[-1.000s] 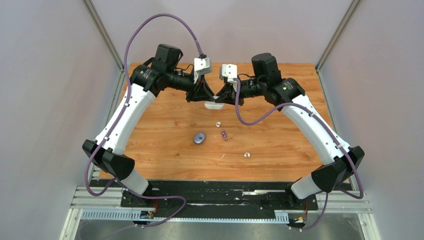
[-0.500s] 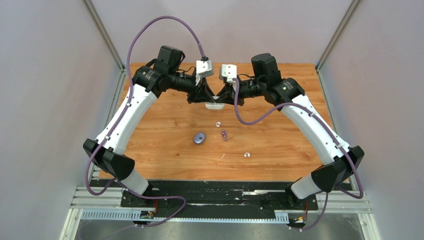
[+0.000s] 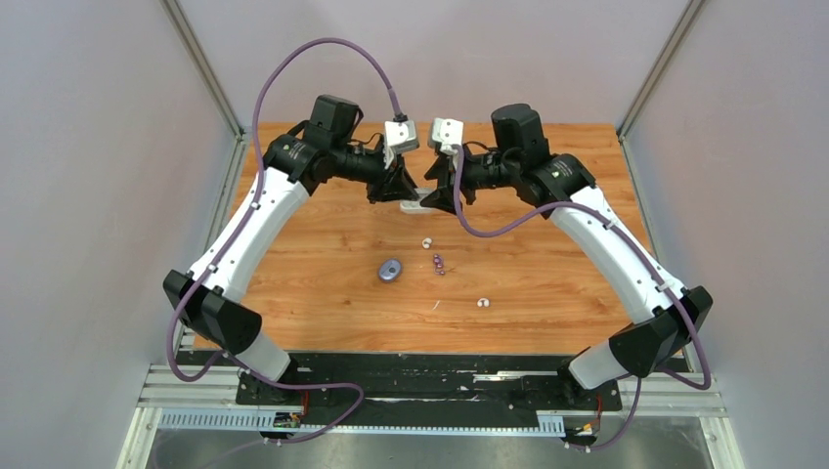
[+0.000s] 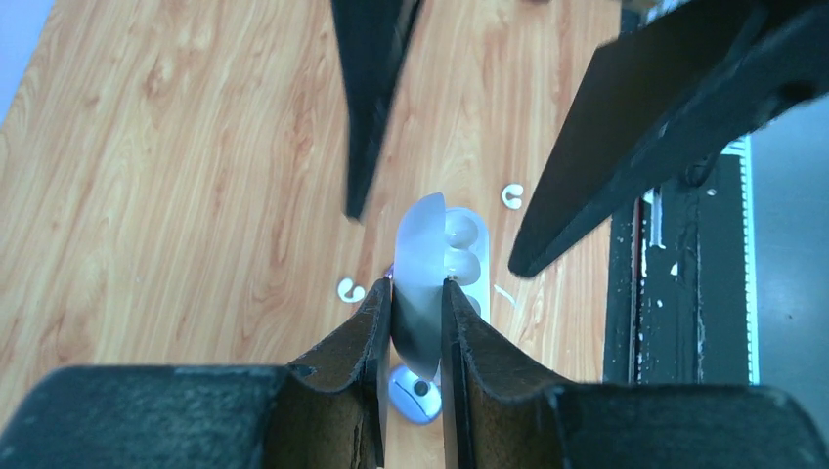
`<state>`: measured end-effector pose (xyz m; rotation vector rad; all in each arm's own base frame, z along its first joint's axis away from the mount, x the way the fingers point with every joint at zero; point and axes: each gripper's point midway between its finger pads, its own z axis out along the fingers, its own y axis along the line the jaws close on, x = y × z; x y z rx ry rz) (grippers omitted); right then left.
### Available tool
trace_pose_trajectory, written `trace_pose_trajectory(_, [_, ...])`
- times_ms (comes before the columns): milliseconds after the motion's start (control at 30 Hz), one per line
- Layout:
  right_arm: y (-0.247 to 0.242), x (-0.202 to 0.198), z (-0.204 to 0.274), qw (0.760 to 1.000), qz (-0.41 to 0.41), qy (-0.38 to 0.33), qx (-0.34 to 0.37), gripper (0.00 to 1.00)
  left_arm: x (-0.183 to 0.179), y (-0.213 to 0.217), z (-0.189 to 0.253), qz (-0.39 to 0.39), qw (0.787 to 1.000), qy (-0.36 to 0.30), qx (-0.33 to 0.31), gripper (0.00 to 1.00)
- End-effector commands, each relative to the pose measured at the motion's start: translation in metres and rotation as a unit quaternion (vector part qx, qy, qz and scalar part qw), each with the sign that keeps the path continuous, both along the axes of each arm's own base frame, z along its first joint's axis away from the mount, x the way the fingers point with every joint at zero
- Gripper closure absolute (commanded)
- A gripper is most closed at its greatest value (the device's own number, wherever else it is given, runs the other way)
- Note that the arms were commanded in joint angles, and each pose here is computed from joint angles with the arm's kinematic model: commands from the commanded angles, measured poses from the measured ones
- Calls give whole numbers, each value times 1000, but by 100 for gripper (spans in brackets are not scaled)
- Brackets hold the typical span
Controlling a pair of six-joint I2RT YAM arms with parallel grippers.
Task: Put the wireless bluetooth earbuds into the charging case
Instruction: Open the charging case.
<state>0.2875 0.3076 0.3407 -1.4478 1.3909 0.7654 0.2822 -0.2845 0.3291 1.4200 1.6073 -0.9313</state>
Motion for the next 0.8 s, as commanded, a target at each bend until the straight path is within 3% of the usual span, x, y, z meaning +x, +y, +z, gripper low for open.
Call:
trace_pose_trajectory(0, [-19,21,55,990,-106,51,78,40,5,6,22,40,998,-50,-23,100])
trace_pose_trajectory(133, [-34,18,61,975,-96,159,124,37,14,10,27,77,994,-73,-34,100])
trace_pose_trajectory(400, [-36,-4,19,971,-52,208,109,38,19,17,36,135,986,-80,-62,100])
trace_pose_trajectory(600, [-61,23,-55,964,-133,225,58,48,13,33,27,158,983,-78,-59,100])
trace_pose_trajectory(767, [-73,46,-120,933,-218,285,6,59,19,65,10,209,975,-51,-49,100])
